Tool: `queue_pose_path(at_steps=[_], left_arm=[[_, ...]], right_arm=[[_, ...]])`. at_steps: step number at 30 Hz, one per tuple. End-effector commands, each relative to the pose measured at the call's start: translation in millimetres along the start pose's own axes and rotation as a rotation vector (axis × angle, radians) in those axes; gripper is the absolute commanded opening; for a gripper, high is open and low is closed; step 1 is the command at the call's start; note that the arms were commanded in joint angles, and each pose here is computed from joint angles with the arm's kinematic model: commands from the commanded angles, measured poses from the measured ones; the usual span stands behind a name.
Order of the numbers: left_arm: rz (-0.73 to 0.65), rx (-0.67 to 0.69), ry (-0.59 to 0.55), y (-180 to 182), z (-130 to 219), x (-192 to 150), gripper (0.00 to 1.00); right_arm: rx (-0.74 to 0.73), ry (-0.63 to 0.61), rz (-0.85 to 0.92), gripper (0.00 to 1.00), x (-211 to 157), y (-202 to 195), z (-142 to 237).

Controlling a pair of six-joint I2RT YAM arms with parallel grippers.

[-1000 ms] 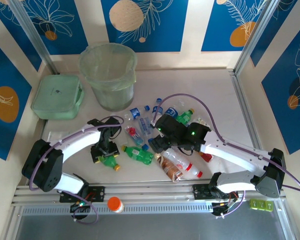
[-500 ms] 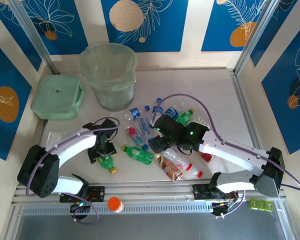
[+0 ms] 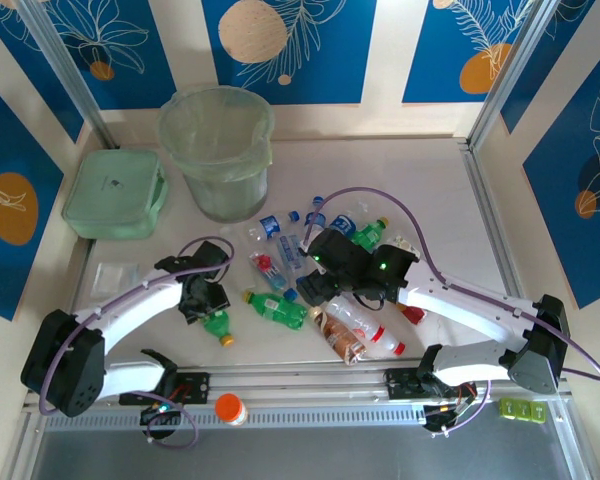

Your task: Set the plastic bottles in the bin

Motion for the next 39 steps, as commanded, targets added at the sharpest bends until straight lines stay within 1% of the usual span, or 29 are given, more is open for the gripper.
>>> queue_pose_path(at_steps=[1, 3, 6, 9, 11, 13, 15, 17, 21, 24, 26, 32, 36, 39], left_arm=[[-0.028, -0.024, 0.016, -1, -8, -3, 0.50], [-0.034, -0.025, 0.010, -1, -5, -2, 0.50], [-0.051, -0.041, -0.005, -3, 10, 1, 0.50], [-0.080, -0.074, -0.055, -7, 38, 9, 0.50], [-0.104, -0.112, -0.108, -11, 63, 15, 0.50], [-0.139, -0.174, -0.158, -17, 89, 21, 0.50], [-0.175, -0.247, -0.209, -25, 115, 25, 0.50], [-0.221, -0.343, -0.271, -38, 146, 30, 0.50], [-0.292, -0.481, -0.396, -66, 207, 50, 0.49], [-0.326, -0.521, -0.444, -95, 244, 75, 0.46], [-0.336, -0.577, -0.473, -119, 269, 96, 0.46], [-0.292, -0.706, -0.581, -169, 325, 168, 0.46], [-0.257, -0.755, -0.653, -190, 350, 214, 0.46], [-0.218, -0.723, -0.684, -196, 348, 249, 0.46]], right_arm=[[0.034, -0.027, -0.021, 0.81, 12, 7, 4], [0.030, -0.030, -0.022, 0.81, 13, 7, 5], [0.024, -0.038, -0.029, 0.81, 15, 5, 9], [0.000, -0.067, -0.048, 0.82, 17, -1, 17], [-0.091, -0.111, -0.053, 0.82, 22, -12, 25], [-0.162, -0.151, -0.010, 0.82, 26, -15, 36], [-0.199, -0.173, -0.008, 0.82, 30, -18, 47], [-0.184, -0.173, -0.023, 0.81, 31, -19, 54], [-0.111, -0.234, -0.045, 0.81, 37, -16, 67], [-0.064, -0.250, -0.086, 0.81, 39, -19, 70], [-0.049, -0.247, -0.103, 0.81, 39, -22, 70], [-0.063, -0.238, -0.116, 0.81, 35, -28, 76], [-0.063, -0.244, -0.130, 0.81, 32, -33, 80], [-0.066, -0.242, -0.142, 0.81, 30, -36, 83]])
Point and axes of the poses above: each hand's point on the last joint's axis, 136 mm out from that joint toward the fingers, its own z axis back along the fingers, its own y axis along the line the jaws close on, x = y × z, the point moved 2 cm from there along z, back along the fingers
